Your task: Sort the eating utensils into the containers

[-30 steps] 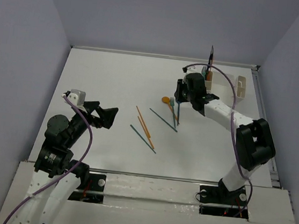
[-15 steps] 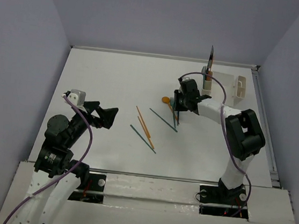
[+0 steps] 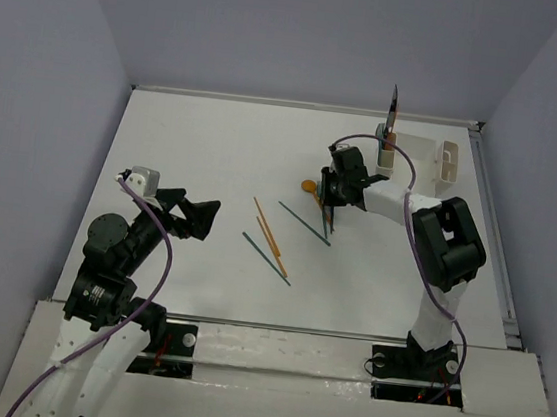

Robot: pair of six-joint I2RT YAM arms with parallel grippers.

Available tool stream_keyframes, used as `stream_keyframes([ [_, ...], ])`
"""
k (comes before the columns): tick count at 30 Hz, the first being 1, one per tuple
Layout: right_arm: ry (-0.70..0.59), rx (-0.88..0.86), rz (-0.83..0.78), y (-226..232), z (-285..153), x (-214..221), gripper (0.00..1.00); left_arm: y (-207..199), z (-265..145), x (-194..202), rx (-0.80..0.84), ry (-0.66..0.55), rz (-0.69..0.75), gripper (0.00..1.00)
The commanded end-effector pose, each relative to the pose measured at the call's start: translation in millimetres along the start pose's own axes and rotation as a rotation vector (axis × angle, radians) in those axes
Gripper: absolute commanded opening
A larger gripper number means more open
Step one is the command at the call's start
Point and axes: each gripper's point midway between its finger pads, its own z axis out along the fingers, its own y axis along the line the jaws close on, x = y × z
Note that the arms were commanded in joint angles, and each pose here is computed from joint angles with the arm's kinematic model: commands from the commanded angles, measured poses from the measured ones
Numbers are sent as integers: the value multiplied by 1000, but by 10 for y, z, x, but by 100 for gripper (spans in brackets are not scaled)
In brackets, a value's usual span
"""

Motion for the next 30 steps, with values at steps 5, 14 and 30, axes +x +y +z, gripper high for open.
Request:
stream_keyframes([
  [5,-56,23,3,31,36,-197,24,-70,2,-119,35,-48,13,99],
  [14,-23,46,3,-13,121,-115,25,-66,1,-113,33,-47,11,99],
  [30,-325,-53,0,249,-422,-983,0,-64,-2,-117,32,-49,13,99],
])
